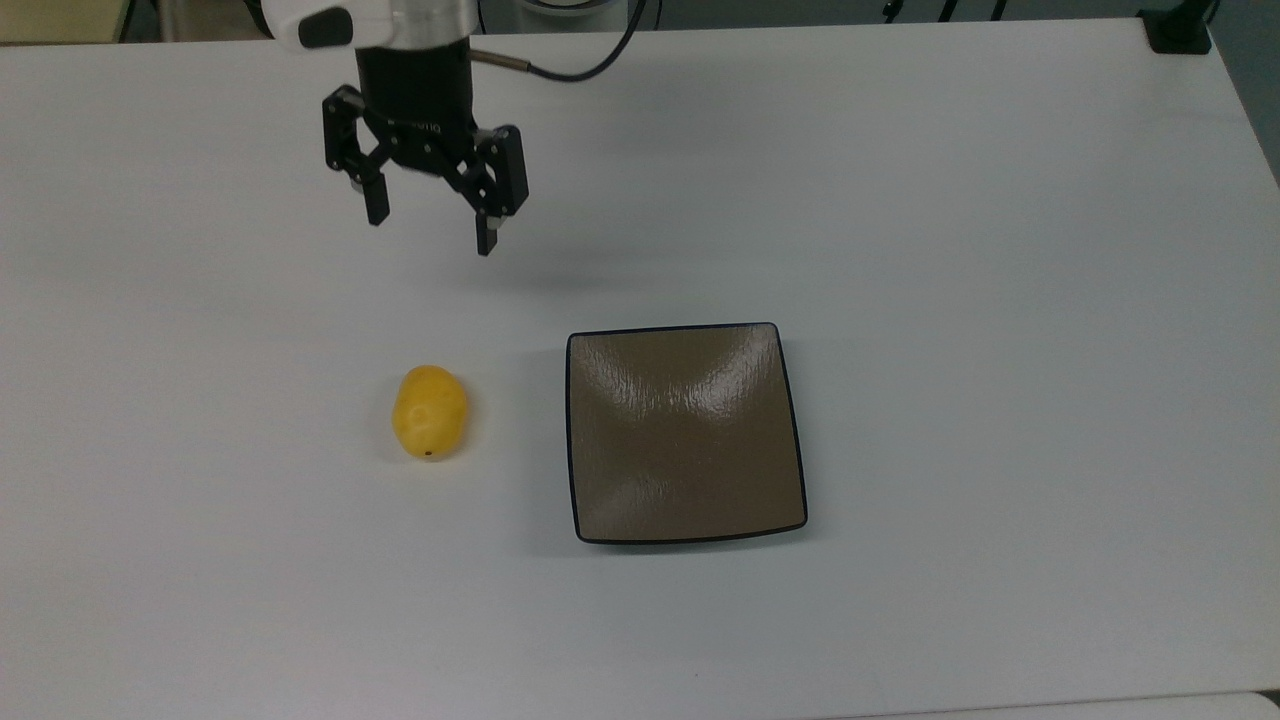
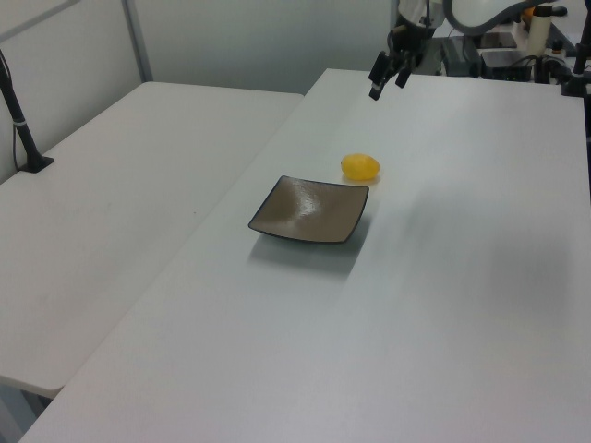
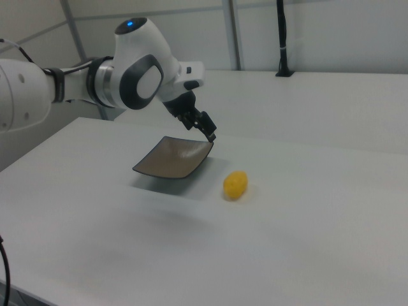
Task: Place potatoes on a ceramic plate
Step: 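Move the open gripper over the yellow potato and lower it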
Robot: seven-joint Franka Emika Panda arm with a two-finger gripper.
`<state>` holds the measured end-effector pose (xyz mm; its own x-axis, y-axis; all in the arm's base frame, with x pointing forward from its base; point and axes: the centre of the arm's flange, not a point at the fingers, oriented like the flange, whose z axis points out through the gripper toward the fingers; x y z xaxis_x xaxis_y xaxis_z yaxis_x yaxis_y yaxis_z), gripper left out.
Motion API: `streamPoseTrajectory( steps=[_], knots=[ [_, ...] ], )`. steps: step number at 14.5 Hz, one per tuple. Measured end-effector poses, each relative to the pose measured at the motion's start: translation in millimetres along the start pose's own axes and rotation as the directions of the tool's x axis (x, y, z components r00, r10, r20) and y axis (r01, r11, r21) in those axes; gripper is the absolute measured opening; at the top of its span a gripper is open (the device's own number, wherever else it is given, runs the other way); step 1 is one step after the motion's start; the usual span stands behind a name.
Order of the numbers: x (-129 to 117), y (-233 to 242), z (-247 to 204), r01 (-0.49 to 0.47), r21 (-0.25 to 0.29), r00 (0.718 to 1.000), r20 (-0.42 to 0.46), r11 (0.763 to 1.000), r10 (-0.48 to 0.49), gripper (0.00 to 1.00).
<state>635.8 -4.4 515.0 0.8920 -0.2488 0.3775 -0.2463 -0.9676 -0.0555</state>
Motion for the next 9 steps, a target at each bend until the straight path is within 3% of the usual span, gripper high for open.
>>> streamPoseTrajectory(
  steps=[5,9],
  knots=[
    [18,-2,52,0.064,-0.056,0.997,-0.036,0.996,-0.066,1.0],
    [20,-3,104,0.162,-0.13,0.984,-0.056,0.978,-0.17,1.0]
  ],
)
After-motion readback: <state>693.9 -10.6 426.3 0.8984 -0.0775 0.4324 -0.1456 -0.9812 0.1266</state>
